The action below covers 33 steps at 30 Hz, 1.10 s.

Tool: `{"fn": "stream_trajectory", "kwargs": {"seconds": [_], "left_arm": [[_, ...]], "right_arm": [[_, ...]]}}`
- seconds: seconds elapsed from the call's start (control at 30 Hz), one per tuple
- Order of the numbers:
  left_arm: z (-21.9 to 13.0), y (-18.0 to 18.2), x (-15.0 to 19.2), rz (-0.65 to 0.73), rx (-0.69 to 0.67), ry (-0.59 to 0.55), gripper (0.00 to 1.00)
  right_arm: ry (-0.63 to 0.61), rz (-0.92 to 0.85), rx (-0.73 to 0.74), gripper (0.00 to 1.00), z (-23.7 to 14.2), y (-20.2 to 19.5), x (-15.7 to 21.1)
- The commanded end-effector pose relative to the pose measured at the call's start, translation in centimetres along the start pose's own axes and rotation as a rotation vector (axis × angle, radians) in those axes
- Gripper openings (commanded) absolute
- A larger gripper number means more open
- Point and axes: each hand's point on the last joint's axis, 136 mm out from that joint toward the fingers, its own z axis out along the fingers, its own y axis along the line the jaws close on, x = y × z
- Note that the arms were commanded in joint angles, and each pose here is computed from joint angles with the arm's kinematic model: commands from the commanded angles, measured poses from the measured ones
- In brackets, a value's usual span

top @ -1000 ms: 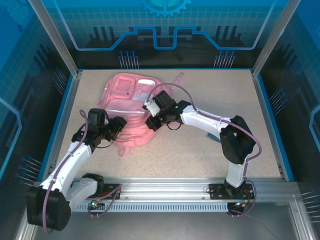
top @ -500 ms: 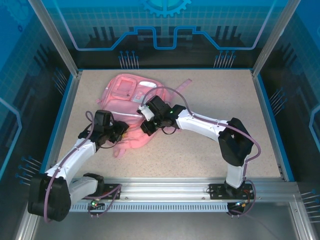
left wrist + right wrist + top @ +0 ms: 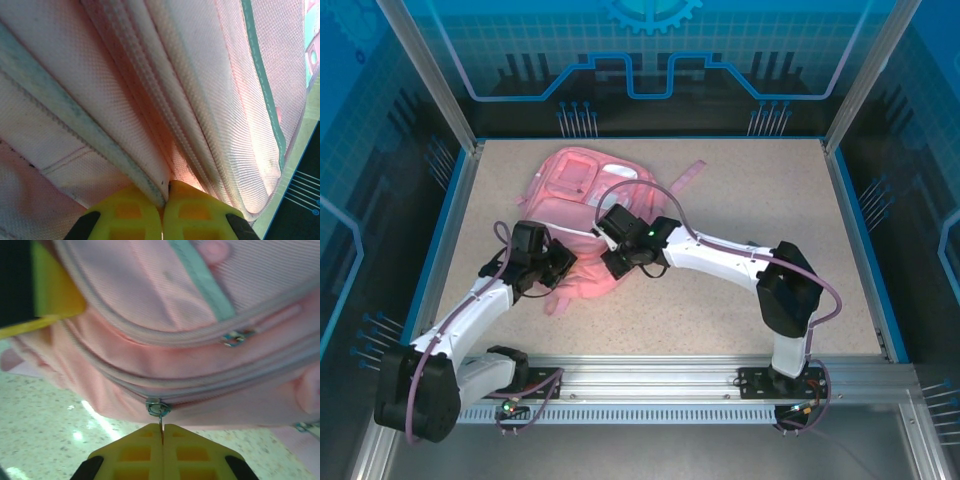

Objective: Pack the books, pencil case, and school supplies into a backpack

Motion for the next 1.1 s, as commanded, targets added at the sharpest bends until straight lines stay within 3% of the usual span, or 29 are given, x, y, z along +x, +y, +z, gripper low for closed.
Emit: {"fn": "stream_trajectory", "kwargs": {"seconds": [0.0, 0.2, 0.5, 0.73, 0.87, 0.97, 1.07], "left_arm": [[-0.3, 2.2, -0.7, 0.048, -0.095, -0.051, 0.0], [-0.5, 2.9, -0.2, 0.054, -0.109, -0.037, 0.0], [-0.9, 2.5, 0.9, 0.104, -0.094, 0.026, 0.0], [-0.9, 0.4, 1.5, 0.162, -0.01, 0.072, 0.0], [-0.9, -2.0, 2.1, 0.224, 0.075, 0.126, 0.0], [-1.1, -3.8, 3.0, 0.281, 0.127, 0.159, 0.15], [-0.9, -5.0, 4.0, 0.329, 0.147, 0.187, 0.21]], "right_arm": [[0.111, 0.093, 0.205, 0.0, -1.1, -6.2, 2.7], [0.121, 0.174, 0.302, 0.0, 0.0, -11.2, 2.0], [0.108, 0.229, 0.335, 0.0, 2.8, -17.3, -1.1], [0.074, 0.254, 0.308, 0.01, 2.0, -18.6, -2.3], [0.04, 0.268, 0.222, 0.22, -0.2, -17.8, -2.2], [-0.006, 0.262, 0.12, 0.48, -2.0, -16.0, -2.2], [-0.05, 0.271, 0.035, 0.64, -3.6, -14.4, -1.8]]}}
